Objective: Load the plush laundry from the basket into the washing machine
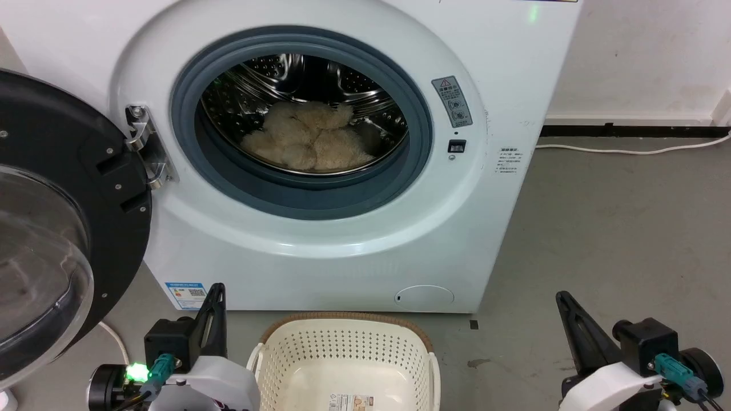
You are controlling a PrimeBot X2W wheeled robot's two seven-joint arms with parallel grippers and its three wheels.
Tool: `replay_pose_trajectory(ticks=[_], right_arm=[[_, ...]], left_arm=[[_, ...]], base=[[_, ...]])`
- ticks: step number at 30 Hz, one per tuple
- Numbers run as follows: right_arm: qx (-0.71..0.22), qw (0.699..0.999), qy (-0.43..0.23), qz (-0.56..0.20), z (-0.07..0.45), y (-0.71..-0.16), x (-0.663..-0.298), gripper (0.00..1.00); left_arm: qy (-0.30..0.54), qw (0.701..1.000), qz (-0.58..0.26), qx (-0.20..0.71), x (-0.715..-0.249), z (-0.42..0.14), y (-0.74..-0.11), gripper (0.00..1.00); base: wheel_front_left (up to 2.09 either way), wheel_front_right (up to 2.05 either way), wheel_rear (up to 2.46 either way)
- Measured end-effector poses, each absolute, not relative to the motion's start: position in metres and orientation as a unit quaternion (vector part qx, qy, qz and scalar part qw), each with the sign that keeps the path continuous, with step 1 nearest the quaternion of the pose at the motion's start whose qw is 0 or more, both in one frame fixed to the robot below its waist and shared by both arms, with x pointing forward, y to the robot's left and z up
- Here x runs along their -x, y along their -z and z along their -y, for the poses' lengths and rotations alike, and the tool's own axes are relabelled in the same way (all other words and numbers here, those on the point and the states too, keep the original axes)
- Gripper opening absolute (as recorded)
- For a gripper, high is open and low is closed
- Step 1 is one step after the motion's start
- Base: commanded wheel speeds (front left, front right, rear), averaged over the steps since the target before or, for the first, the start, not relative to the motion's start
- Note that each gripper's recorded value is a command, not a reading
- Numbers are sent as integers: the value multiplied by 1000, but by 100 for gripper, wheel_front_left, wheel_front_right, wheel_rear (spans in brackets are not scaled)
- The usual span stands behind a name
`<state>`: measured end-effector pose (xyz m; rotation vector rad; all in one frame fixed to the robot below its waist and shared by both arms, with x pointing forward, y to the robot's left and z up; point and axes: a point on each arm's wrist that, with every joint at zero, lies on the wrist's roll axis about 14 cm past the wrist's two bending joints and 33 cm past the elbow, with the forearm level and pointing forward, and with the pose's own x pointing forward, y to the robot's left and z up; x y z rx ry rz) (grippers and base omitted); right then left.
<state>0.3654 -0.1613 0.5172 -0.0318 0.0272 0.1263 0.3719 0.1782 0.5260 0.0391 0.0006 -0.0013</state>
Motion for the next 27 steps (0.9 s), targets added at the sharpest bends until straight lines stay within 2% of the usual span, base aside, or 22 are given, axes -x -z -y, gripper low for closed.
replay_pose_trajectory(ticks=[27], right_arm=[[21, 998, -65, -9, 160, -522, -369, 0]], left_arm=[[-2, 1000, -3, -21, -372, -179, -526, 0]], base=[[0, 0, 0]])
